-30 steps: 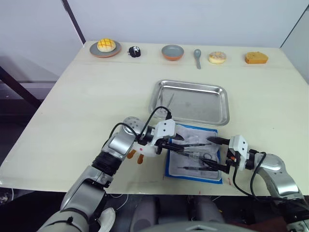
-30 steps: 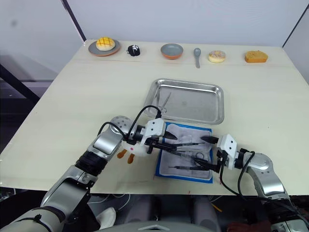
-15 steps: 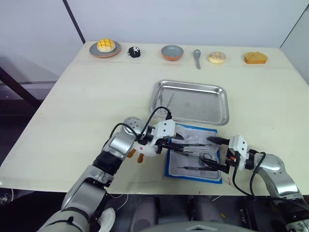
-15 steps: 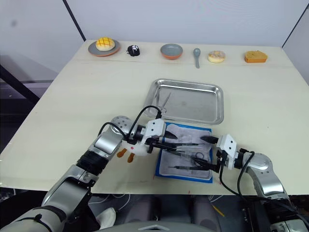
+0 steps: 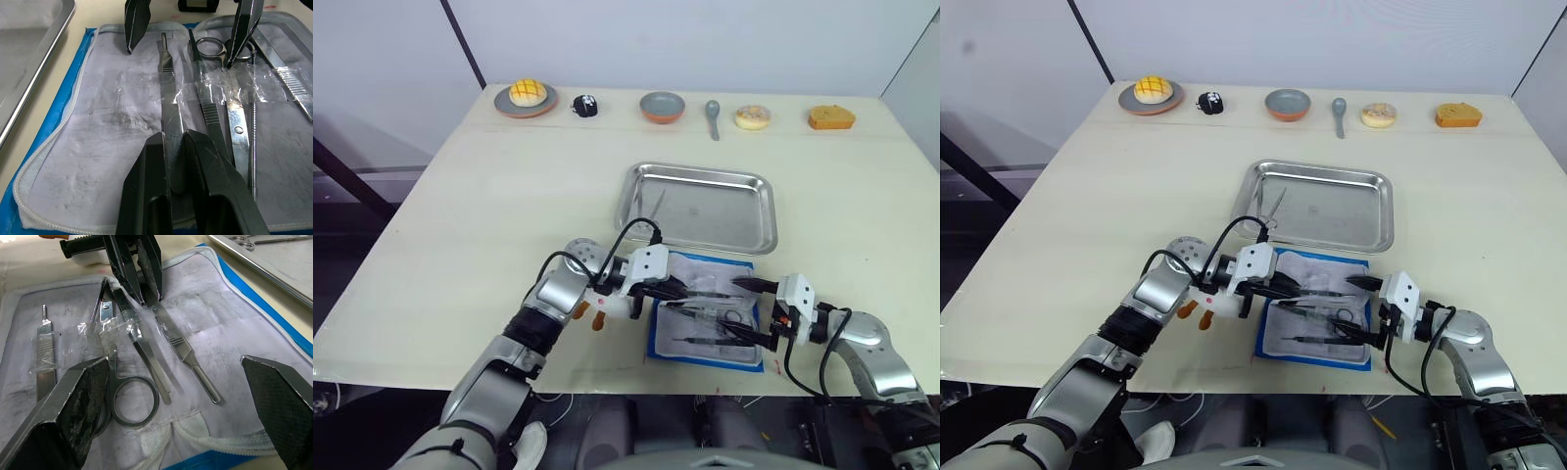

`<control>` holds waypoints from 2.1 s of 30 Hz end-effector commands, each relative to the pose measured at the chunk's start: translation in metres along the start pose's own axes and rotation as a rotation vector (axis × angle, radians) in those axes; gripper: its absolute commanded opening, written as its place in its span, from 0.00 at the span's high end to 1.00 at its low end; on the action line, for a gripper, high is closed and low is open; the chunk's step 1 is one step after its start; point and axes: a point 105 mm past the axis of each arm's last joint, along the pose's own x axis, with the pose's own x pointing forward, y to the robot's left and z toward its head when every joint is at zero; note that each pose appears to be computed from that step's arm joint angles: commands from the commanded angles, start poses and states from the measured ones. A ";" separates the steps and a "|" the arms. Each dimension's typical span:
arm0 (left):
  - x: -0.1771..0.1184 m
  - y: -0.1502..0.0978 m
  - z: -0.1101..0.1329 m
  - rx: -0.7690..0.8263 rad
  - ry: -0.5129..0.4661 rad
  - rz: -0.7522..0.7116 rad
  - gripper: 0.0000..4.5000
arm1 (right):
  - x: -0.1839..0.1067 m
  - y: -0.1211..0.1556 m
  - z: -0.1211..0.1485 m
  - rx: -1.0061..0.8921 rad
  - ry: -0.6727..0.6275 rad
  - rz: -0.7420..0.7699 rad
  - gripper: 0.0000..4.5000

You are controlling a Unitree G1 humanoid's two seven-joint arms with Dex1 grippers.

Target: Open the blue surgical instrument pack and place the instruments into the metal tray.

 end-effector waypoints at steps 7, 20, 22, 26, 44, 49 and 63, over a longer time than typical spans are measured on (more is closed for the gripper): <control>-0.001 0.001 0.010 0.030 -0.013 -0.013 1.00 | -0.002 0.005 -0.025 0.066 0.083 -0.005 0.00; -0.006 0.009 0.035 0.032 0.050 0.009 1.00 | 0.003 0.006 -0.026 0.066 0.074 0.000 0.00; -0.008 0.008 0.038 0.023 0.070 -0.008 1.00 | 0.003 0.007 -0.026 0.068 0.074 -0.001 0.00; -0.013 0.005 0.044 -0.012 0.115 -0.044 1.00 | 0.003 0.008 -0.027 0.072 0.072 -0.002 0.00; -0.028 -0.001 0.055 -0.063 0.221 -0.085 1.00 | 0.004 0.010 -0.028 0.078 0.067 -0.010 0.00; -0.036 0.000 0.054 -0.055 0.234 -0.086 1.00 | 0.005 0.010 -0.028 0.079 0.066 -0.008 0.00; -0.091 0.007 0.053 -0.045 0.259 -0.083 1.00 | 0.004 0.011 -0.029 0.082 0.069 -0.003 0.00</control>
